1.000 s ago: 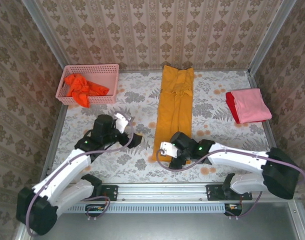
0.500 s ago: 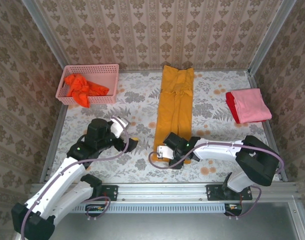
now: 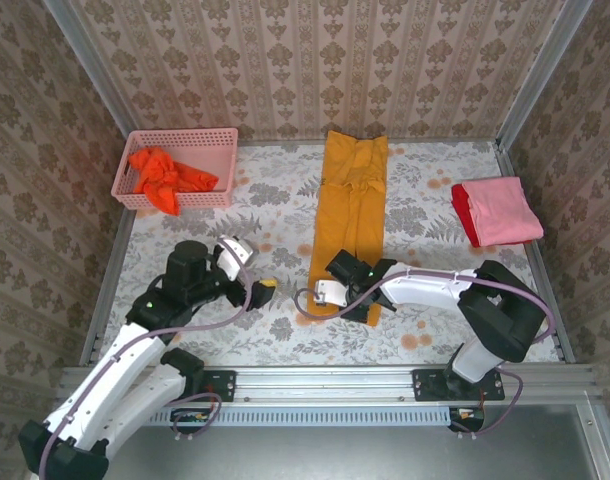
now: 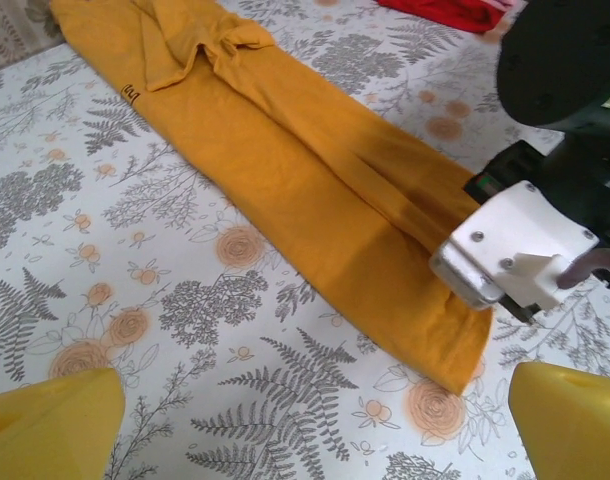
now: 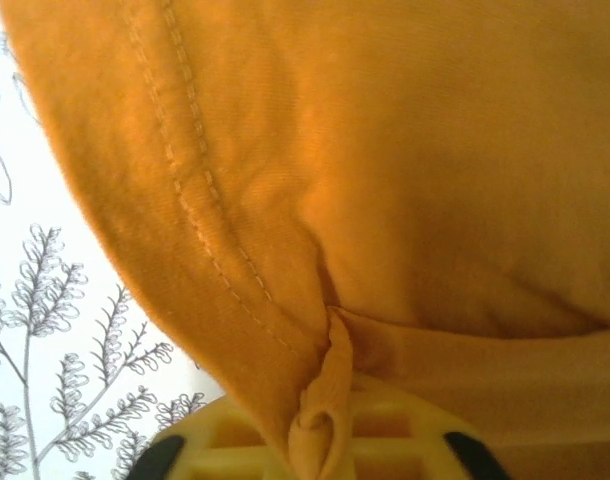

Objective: Fold and stack the t-shirts

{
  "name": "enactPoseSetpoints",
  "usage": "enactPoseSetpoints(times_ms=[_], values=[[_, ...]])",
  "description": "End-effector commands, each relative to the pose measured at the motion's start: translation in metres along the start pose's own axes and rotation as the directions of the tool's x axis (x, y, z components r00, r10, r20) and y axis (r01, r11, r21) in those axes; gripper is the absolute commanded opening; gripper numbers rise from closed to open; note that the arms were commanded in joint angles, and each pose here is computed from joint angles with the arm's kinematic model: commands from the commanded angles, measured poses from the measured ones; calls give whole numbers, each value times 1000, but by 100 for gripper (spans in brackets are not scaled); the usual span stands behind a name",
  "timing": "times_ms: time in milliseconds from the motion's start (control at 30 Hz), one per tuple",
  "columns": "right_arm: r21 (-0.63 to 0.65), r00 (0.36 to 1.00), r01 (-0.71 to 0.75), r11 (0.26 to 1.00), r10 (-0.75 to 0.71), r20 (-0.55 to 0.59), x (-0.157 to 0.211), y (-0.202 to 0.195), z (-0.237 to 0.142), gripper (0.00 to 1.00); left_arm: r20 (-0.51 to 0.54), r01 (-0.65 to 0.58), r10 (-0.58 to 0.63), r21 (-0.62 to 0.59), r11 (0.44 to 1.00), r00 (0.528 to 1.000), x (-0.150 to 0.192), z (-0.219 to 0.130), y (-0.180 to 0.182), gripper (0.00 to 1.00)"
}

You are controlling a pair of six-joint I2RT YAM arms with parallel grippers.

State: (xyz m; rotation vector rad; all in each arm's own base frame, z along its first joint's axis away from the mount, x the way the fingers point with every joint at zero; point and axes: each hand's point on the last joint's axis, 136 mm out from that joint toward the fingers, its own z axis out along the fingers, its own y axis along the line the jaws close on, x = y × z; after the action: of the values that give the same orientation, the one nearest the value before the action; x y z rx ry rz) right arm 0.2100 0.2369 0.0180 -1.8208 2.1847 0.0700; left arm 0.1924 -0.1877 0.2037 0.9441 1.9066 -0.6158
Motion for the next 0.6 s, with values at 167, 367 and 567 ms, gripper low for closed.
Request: enactPoseSetpoints(times_ms=[167,367,567], values=[[-130,999,-34,991,34,0,13,36,-35,0,-21,-104,106,81,991,994,8,-5,-17,100],[-192,997,-64,979,70,29,9,52,-77,0,-6,-143,145,117,983,989,9,-1,-22,100],[-161,995,-77,984,86,50,-5,14,-110,0,47,-196,192,141,970,980,1,4,-25,100]])
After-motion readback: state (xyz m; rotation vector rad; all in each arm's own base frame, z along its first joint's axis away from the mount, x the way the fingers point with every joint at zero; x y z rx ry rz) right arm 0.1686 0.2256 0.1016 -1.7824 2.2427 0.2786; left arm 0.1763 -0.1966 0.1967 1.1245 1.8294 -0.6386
